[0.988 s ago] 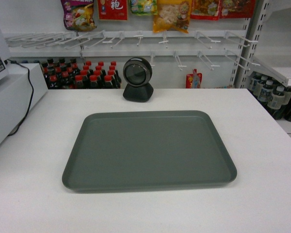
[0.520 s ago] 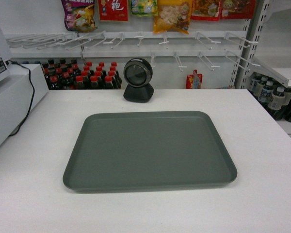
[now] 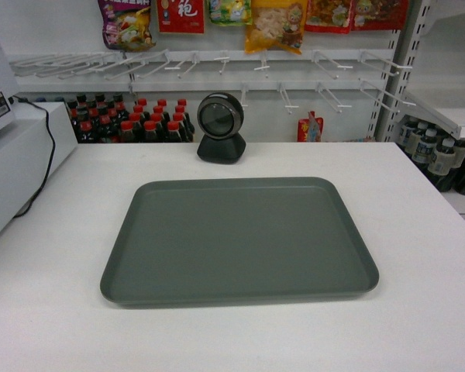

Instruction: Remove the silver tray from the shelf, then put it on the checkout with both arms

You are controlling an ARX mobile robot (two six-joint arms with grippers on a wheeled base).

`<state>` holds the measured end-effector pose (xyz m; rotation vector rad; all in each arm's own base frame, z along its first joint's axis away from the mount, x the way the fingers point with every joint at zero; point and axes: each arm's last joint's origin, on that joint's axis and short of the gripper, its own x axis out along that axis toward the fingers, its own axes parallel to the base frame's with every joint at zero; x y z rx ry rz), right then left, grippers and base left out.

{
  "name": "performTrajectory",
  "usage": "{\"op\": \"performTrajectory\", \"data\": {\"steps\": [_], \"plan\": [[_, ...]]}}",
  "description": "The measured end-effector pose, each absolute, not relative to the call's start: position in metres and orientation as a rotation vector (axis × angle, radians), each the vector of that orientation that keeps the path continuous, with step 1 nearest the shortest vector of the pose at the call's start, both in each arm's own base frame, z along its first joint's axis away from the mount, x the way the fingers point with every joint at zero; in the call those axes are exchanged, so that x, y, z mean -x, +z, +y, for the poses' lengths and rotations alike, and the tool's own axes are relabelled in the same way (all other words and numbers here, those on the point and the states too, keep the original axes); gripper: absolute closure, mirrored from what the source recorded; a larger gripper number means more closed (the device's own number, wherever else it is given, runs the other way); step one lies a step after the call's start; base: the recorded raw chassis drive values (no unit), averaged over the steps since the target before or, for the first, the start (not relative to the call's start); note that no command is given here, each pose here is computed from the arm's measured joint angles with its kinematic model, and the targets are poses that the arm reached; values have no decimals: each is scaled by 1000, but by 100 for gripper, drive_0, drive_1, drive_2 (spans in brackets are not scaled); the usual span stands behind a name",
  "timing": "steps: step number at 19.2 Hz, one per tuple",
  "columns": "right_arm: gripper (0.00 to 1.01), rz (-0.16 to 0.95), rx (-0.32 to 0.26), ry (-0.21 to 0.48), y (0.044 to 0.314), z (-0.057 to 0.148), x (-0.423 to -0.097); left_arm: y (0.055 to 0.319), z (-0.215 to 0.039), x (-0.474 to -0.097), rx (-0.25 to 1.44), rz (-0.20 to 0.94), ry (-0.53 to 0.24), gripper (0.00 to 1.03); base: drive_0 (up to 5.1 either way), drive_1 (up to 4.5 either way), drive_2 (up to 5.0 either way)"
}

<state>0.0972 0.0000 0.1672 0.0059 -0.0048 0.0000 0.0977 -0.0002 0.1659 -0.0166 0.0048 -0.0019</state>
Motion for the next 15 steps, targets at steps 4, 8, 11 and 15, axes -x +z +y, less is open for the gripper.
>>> {"op": "performTrajectory", "data": {"steps": [4,8,11,15], "plan": [[3,-4,-6,0,167,0,-97,166,0,-98,17,5,-2,5,0,0,0],[3,-4,-6,0,167,0,-97,166,0,-98,17,4,-2,5,0,0,0],[3,-4,-6,0,167,0,-97,166,0,-98,17,4,-2,5,0,0,0],[3,-4,-6,0,167,0,-97,166,0,-98,17,4,-2,5,0,0,0]]}}
